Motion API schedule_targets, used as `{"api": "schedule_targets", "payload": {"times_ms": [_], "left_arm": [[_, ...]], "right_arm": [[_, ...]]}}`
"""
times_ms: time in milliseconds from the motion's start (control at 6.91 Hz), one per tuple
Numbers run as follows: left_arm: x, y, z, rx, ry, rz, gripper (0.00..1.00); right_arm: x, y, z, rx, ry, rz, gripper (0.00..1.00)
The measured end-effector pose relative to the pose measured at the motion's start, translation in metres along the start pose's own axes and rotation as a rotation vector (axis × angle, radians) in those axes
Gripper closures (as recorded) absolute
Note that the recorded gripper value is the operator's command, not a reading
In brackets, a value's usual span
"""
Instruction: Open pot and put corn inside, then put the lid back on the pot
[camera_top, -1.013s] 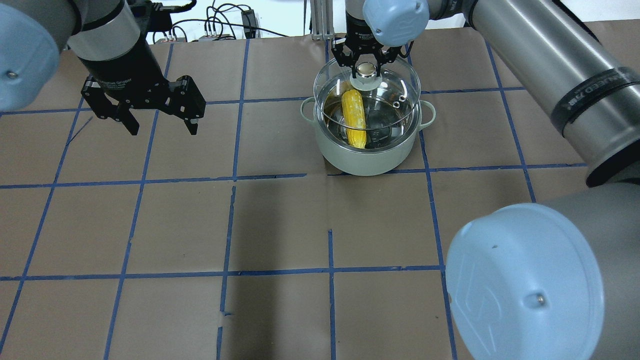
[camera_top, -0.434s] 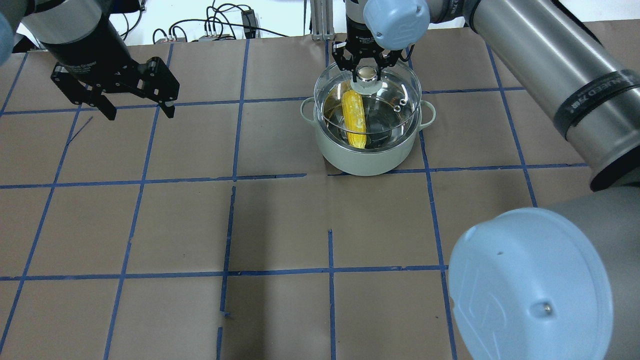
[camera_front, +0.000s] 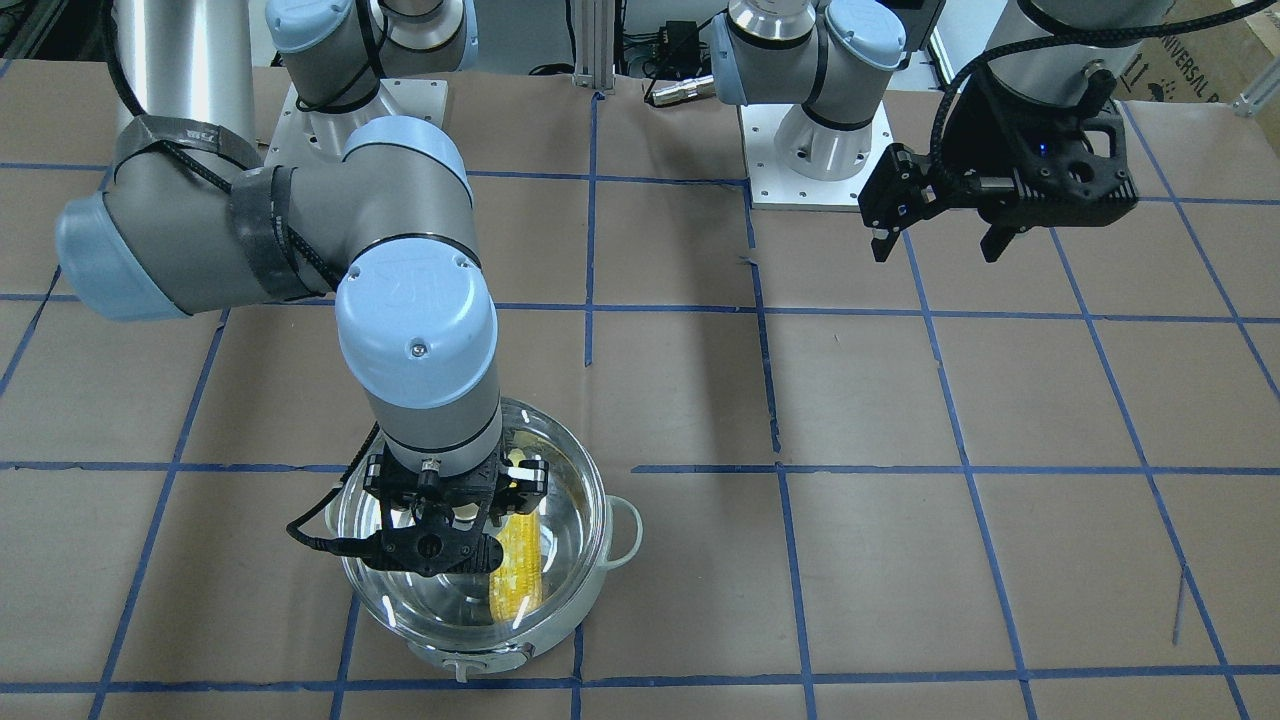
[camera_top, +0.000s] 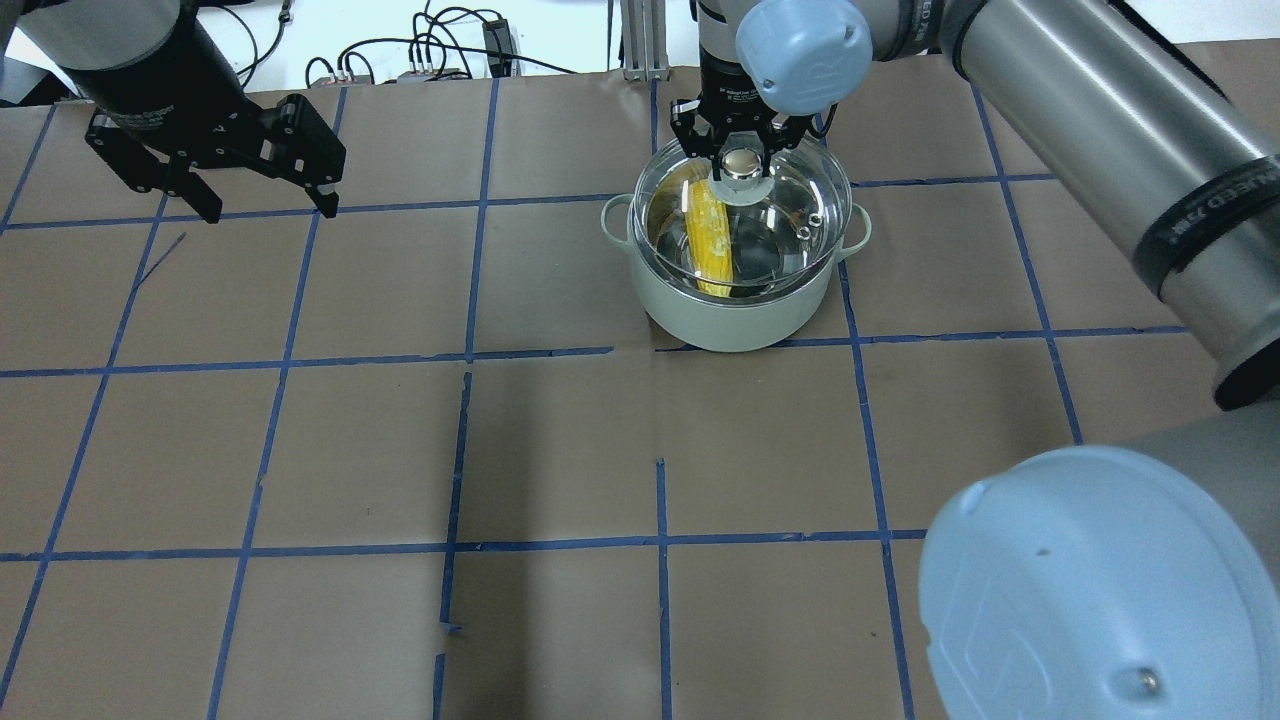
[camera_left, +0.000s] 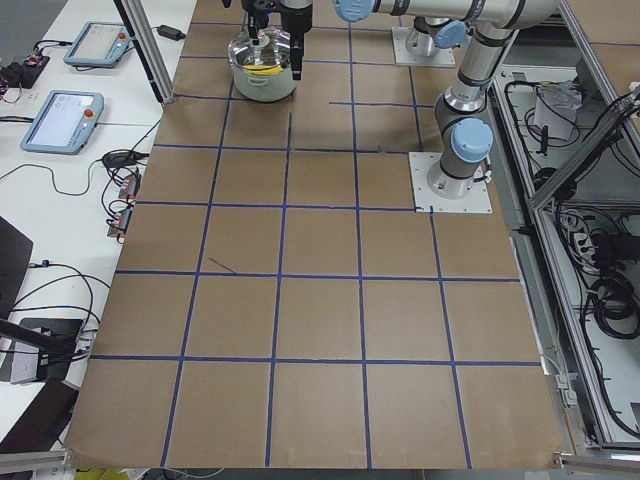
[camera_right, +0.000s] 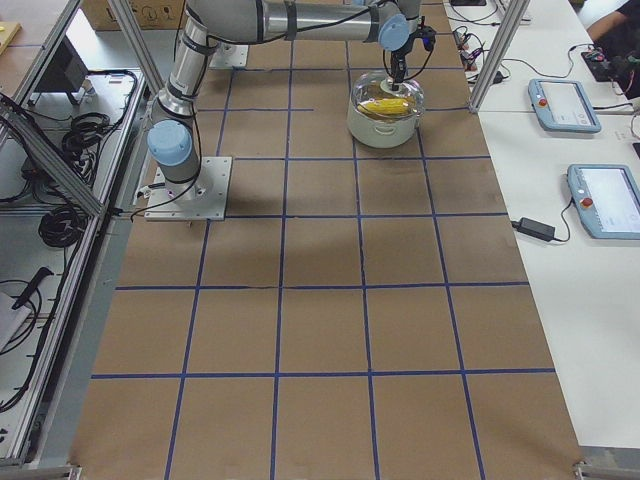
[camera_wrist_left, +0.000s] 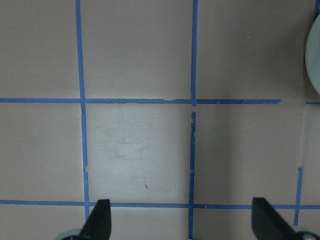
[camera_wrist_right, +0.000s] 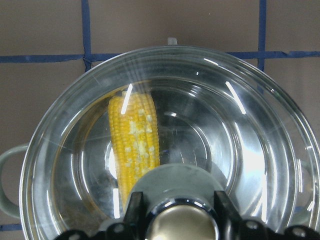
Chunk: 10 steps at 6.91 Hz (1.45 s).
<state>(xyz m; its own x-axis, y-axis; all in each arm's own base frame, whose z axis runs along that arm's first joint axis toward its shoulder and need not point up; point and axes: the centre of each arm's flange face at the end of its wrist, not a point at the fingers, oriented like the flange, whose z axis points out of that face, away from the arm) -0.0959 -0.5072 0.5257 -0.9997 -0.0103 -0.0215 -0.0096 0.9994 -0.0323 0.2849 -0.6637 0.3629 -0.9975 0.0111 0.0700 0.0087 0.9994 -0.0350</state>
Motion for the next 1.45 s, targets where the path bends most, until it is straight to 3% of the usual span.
{"api": "schedule_targets", "payload": {"times_ms": [289, 1447], "left_arm": [[0.0038, -0.0053, -0.0021, 0.025, 0.001, 0.006, 0.0], [0.0064, -0.0019, 0.0017, 0.02, 0.005, 0.009, 0.0]], "right_arm": [[0.0006, 0.0009, -0.0001, 0.0, 0.0, 0.0, 0.93], [-0.0006, -0.0032, 0.0036, 0.012, -0.003, 0.003, 0.93]]}}
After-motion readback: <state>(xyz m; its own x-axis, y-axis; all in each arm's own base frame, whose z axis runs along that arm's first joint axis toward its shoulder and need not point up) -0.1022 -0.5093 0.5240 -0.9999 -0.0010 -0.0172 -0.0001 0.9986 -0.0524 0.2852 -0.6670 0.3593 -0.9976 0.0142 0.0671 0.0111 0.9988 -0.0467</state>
